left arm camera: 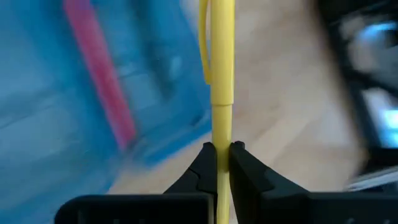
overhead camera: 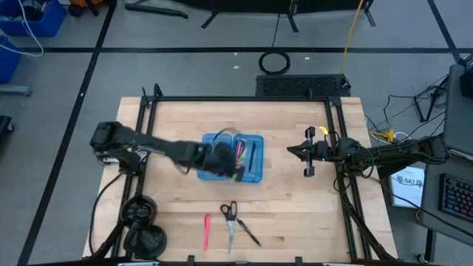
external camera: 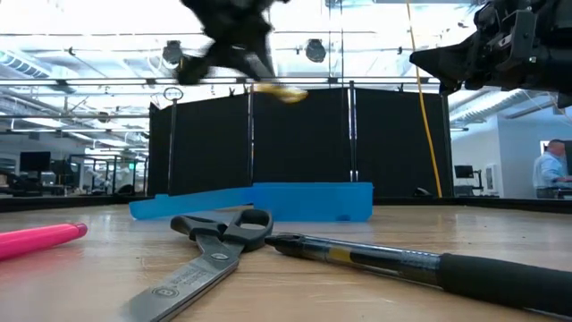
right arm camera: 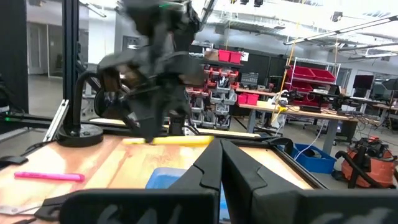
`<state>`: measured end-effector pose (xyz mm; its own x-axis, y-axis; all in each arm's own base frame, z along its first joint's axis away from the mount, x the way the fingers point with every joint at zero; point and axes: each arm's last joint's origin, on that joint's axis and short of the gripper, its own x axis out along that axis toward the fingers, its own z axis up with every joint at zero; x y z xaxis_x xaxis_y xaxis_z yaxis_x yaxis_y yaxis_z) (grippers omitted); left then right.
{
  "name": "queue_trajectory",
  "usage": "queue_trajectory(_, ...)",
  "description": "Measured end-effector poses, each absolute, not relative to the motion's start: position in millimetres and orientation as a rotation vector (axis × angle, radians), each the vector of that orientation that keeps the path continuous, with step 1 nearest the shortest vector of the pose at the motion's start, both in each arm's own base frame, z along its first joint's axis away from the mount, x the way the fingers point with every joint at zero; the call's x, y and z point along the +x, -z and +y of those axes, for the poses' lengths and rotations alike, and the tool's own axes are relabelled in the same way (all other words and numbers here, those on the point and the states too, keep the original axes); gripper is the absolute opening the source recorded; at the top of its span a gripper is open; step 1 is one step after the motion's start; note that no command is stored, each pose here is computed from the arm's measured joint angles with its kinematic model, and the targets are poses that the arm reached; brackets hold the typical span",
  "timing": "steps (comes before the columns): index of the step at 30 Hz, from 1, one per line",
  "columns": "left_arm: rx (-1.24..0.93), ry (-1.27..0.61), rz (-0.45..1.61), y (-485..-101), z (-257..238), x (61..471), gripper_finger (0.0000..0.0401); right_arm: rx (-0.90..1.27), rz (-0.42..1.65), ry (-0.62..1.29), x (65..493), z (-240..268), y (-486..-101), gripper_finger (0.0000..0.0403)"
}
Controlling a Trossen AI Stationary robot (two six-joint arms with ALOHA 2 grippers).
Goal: Pick & place school supplies into a supply box
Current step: Put the yellow pen into the blue supply box
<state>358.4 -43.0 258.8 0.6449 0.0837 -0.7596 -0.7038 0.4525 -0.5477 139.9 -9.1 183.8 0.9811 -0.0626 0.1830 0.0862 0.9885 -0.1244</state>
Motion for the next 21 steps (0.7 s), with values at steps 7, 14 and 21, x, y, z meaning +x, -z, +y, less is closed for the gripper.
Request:
queue_trajectory(7, -1.065, -0.54, 0.75, -219, 27, 389, 0.002, -0.154, -0.162, 0.076, 140, -9, -182, 0.0)
queue_trajectory(14, -1.133, -0.573, 0.858, -177, 42, 404, 0.002, -0.204, -0.118, 0.079, 141, -9, -178, 0.0)
queue_trajectory(21, -1.159, -0.689, 0.885, -154, 45, 407, 0.002, -0.158, -0.12, 0.075, 141, -9, -178, 0.0)
